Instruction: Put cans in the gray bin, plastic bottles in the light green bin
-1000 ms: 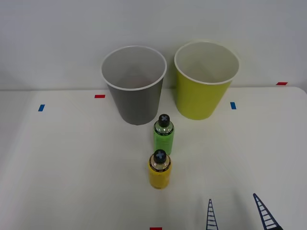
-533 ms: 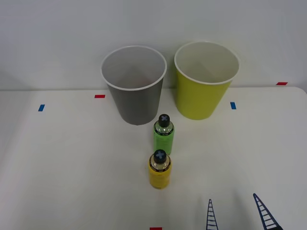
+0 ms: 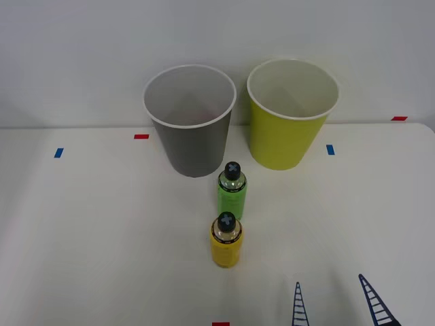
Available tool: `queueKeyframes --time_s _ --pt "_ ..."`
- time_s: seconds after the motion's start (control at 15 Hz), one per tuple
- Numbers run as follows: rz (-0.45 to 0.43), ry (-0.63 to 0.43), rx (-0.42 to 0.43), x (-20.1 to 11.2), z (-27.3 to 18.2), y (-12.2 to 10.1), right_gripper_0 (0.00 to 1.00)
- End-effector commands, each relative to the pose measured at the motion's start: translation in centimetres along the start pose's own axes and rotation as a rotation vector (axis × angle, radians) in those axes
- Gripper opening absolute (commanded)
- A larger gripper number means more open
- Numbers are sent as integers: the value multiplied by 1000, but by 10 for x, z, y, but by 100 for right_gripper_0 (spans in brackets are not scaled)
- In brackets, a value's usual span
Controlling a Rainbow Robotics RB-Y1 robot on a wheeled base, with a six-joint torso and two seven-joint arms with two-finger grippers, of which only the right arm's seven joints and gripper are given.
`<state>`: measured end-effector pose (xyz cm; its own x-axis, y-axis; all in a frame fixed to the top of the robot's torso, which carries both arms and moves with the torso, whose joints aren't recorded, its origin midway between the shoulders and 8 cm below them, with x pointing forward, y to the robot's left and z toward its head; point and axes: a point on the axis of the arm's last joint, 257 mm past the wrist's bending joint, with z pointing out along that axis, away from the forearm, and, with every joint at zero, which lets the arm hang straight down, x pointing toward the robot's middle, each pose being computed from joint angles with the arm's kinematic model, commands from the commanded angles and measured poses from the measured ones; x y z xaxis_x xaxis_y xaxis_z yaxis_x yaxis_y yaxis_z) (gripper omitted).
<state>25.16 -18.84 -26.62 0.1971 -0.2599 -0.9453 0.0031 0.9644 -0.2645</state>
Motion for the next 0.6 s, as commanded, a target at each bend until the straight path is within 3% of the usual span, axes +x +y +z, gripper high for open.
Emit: queueKeyframes --time_s 0.07,0.6 --pt "0 0 0 0 0 0 100" --pt "0 0 0 0 0 0 100"
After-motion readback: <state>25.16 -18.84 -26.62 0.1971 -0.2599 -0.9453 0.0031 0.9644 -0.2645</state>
